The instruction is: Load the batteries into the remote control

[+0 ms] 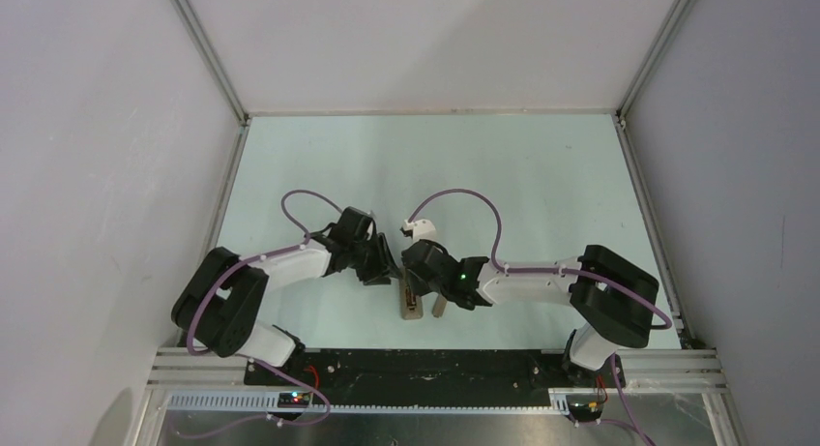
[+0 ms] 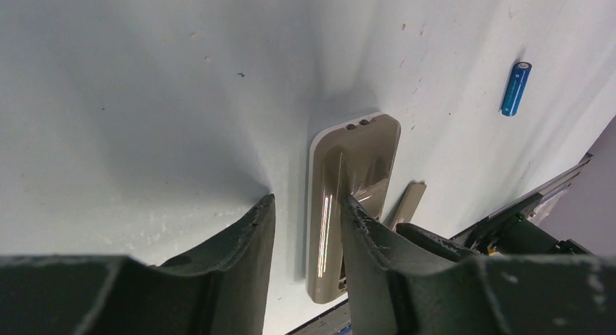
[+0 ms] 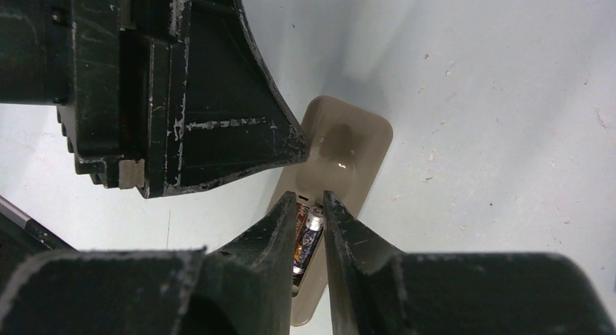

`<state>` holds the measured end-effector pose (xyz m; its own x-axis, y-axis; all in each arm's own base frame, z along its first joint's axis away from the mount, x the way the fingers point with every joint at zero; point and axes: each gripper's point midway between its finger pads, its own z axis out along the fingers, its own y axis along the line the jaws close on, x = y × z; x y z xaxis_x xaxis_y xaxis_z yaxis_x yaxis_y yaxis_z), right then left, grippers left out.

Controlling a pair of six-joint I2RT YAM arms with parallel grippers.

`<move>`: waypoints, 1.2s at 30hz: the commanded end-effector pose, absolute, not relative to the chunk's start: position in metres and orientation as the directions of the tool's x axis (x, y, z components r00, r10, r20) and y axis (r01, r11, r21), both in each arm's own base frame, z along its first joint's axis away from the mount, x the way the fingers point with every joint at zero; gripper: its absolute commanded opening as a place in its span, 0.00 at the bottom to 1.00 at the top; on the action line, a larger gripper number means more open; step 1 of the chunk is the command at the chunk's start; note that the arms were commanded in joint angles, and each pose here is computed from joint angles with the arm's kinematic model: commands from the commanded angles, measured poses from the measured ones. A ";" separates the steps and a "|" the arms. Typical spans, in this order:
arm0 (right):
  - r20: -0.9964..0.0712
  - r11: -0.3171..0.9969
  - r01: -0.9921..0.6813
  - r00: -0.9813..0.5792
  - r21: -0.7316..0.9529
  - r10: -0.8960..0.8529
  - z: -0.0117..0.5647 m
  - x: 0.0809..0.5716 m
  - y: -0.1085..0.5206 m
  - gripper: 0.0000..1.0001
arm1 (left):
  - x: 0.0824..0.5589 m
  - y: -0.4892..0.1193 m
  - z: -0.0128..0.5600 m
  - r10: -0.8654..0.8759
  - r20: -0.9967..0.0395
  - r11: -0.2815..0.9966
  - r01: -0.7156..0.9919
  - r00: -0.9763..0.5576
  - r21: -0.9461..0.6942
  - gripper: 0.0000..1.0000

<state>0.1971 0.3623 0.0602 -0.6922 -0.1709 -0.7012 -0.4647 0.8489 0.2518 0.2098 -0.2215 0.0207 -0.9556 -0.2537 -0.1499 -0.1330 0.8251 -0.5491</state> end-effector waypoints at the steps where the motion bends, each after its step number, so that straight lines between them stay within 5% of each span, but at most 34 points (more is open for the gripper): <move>1: -0.710 0.843 -0.468 -0.686 0.265 -0.157 0.068 0.203 0.372 0.24 | 0.215 -0.229 0.023 -0.240 -0.162 0.823 -0.112 -0.957 -0.557 0.45; 17: -0.703 0.844 -0.478 -0.686 0.241 -0.188 0.061 0.200 0.370 0.19 | 0.215 -0.240 0.042 -0.222 -0.184 0.797 -0.069 -0.957 -0.599 0.54; 36: -0.735 0.847 -0.500 -0.640 0.178 -0.223 0.072 0.202 0.362 0.15 | 0.209 -0.246 0.033 -0.202 -0.168 0.813 -0.069 -0.965 -0.579 0.53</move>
